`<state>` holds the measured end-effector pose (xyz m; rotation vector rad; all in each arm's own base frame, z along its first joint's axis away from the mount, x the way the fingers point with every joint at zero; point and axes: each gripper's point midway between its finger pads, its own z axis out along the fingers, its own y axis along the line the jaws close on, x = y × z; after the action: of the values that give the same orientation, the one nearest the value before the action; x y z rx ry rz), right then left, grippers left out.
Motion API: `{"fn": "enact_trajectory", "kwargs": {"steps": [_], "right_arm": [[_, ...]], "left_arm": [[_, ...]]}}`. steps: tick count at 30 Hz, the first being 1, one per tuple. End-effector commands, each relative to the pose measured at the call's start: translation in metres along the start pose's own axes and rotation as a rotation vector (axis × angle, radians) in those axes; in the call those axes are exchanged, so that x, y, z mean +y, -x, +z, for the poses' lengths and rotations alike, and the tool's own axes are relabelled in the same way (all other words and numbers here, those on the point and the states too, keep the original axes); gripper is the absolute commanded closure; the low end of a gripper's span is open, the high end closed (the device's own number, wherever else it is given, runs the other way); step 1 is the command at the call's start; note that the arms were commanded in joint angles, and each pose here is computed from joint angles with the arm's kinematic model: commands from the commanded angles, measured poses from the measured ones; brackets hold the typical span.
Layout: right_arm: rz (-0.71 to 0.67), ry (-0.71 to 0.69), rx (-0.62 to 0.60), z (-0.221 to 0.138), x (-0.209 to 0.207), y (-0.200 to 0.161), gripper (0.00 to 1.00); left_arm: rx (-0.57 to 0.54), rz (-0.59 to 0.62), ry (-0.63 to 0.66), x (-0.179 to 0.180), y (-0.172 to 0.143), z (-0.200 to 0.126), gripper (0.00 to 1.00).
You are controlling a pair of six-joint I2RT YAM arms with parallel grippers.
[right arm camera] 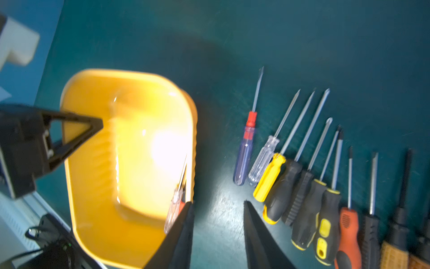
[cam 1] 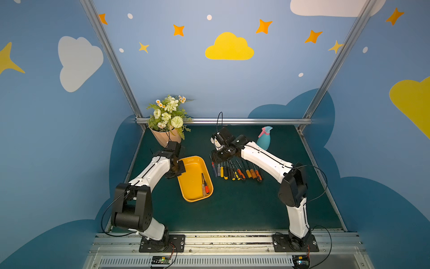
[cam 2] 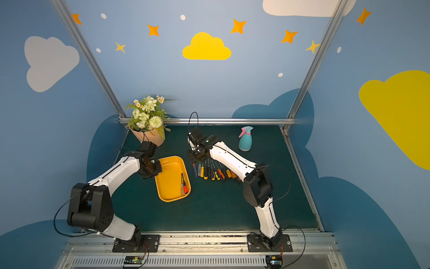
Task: Take out the screwdriver from the storage box
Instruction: Place the screwdriver at the center of the board, then pick up the screwdriver from the storage box.
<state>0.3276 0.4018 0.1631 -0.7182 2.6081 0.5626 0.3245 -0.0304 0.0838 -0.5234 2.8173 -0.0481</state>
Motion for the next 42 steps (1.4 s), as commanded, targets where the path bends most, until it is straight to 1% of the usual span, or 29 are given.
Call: {"fn": "enact_trajectory", "kwargs": {"steps": [1, 13, 17, 21, 27, 42], "right_arm": [[-0.082, 0.064, 0.009, -0.004, 0.025, -0.013, 0.62], [-0.168, 0.121, 0.15, 0.028, 0.072, -0.073, 0.61], [-0.166, 0.112, 0.209, 0.042, 0.074, -0.089, 0.62], [-0.155, 0.085, 0.269, 0.058, 0.067, -0.103, 0.62], [-0.144, 0.059, 0.33, 0.08, 0.062, -0.114, 0.62], [-0.119, 0.086, 0.416, 0.115, 0.069, -0.123, 0.62]], "left_arm": [[-0.035, -0.032, -0.002, -0.003, 0.012, -0.003, 0.98], [-0.087, -0.039, -0.008, -0.005, 0.021, -0.009, 0.98], [-0.113, -0.049, -0.019, -0.006, 0.024, -0.013, 0.98], [-0.113, -0.054, -0.025, -0.007, 0.024, -0.013, 0.97], [-0.109, -0.053, -0.024, -0.006, 0.022, -0.012, 0.98], [-0.103, -0.054, -0.024, -0.005, 0.019, -0.014, 0.97]]}}
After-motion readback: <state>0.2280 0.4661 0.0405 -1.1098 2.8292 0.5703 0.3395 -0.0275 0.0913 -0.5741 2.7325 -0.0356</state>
